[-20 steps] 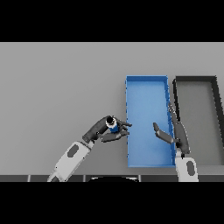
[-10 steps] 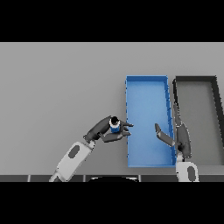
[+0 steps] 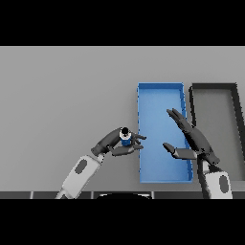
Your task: Pick up the blue pipe and place it into the blue bin.
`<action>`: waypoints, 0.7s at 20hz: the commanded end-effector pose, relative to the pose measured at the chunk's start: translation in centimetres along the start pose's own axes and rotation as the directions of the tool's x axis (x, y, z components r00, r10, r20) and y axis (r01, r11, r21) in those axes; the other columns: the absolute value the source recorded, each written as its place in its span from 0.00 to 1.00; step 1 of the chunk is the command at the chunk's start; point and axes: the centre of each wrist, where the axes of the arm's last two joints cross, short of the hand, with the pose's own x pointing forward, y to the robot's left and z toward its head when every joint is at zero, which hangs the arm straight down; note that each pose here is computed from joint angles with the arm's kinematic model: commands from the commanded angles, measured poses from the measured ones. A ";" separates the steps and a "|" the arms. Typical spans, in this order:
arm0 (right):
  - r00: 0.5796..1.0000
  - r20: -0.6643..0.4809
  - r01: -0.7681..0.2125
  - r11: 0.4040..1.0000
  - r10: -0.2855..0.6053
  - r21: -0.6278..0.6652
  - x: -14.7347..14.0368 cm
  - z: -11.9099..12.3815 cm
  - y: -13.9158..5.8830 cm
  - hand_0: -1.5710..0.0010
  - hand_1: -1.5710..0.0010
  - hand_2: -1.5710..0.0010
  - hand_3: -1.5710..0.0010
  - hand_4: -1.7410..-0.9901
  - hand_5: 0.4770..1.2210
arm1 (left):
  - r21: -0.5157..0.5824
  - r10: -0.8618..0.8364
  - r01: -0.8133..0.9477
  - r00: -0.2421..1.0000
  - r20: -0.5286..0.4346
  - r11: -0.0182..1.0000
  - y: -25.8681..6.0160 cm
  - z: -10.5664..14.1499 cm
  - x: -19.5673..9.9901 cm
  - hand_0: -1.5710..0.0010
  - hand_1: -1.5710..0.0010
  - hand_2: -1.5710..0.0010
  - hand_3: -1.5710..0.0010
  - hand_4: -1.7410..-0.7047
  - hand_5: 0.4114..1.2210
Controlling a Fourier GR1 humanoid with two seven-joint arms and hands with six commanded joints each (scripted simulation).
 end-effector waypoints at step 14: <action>0.992 0.062 -0.125 0.885 0.109 0.449 5.8 -8.6 4.9 1.00 1.00 0.97 1.00 0.65 0.10 | -0.019 -0.013 0.013 1.000 -0.006 1.000 0.6 -0.5 -0.3 0.00 0.00 0.00 0.00 0.27 1.00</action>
